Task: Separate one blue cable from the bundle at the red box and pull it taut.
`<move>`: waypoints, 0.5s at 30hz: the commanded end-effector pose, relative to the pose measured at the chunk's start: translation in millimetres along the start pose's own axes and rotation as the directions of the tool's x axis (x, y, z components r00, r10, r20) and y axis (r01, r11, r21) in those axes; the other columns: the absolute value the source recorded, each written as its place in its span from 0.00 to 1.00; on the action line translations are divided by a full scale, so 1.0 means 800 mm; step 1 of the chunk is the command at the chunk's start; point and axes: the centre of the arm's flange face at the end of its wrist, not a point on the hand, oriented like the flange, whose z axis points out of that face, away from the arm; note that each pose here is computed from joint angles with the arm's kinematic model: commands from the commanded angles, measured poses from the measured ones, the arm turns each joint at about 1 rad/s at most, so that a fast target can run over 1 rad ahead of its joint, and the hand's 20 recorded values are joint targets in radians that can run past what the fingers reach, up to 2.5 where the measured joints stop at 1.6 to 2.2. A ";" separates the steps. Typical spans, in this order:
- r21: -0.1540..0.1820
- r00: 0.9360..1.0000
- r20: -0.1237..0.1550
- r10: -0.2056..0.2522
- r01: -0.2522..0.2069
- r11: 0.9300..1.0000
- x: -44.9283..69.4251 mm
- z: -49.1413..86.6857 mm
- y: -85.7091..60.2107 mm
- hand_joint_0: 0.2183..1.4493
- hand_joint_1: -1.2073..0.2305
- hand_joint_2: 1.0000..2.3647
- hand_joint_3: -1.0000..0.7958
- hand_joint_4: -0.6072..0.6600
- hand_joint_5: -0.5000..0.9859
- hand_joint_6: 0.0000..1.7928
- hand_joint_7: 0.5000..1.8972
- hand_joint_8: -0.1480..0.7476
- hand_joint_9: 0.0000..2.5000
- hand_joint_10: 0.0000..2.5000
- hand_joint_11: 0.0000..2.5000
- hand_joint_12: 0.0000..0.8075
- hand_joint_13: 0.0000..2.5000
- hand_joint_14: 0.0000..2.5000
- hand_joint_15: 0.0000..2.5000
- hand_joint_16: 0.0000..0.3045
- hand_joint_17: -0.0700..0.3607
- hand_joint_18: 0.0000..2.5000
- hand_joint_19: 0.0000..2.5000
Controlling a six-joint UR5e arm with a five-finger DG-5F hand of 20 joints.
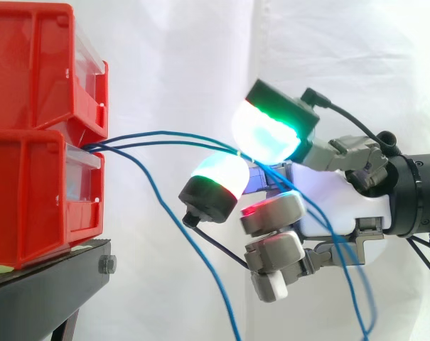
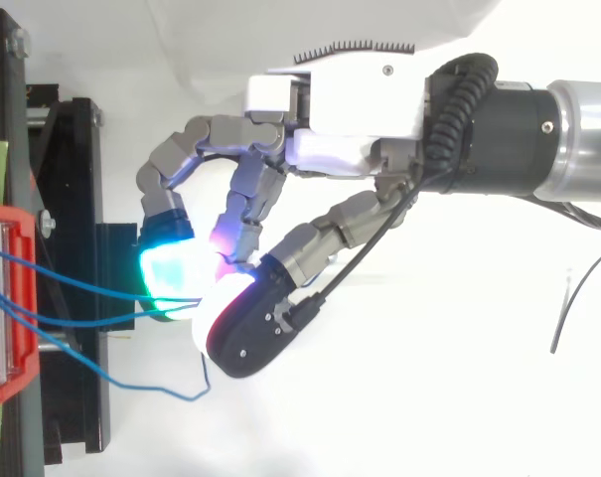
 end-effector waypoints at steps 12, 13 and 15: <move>0.002 1.000 -0.003 0.000 0.000 1.000 0.001 0.000 -0.001 0.31 0.36 0.01 0.40 0.55 0.18 0.48 0.36 0.47 0.48 0.01 0.55 0.43 0.45 0.01 0.46 0.18 0.45 0.31 0.38; 0.001 1.000 -0.003 0.000 0.000 1.000 0.001 0.000 -0.001 0.31 0.39 0.01 0.41 0.55 0.19 0.47 0.34 0.47 0.48 0.01 0.54 0.43 0.46 0.01 0.46 0.18 0.46 0.31 0.39; 0.002 1.000 -0.003 0.000 0.000 1.000 0.001 0.000 -0.001 0.31 0.43 0.01 0.41 0.55 0.19 0.46 0.34 0.48 0.48 0.01 0.54 0.44 0.46 0.01 0.46 0.18 0.46 0.31 0.39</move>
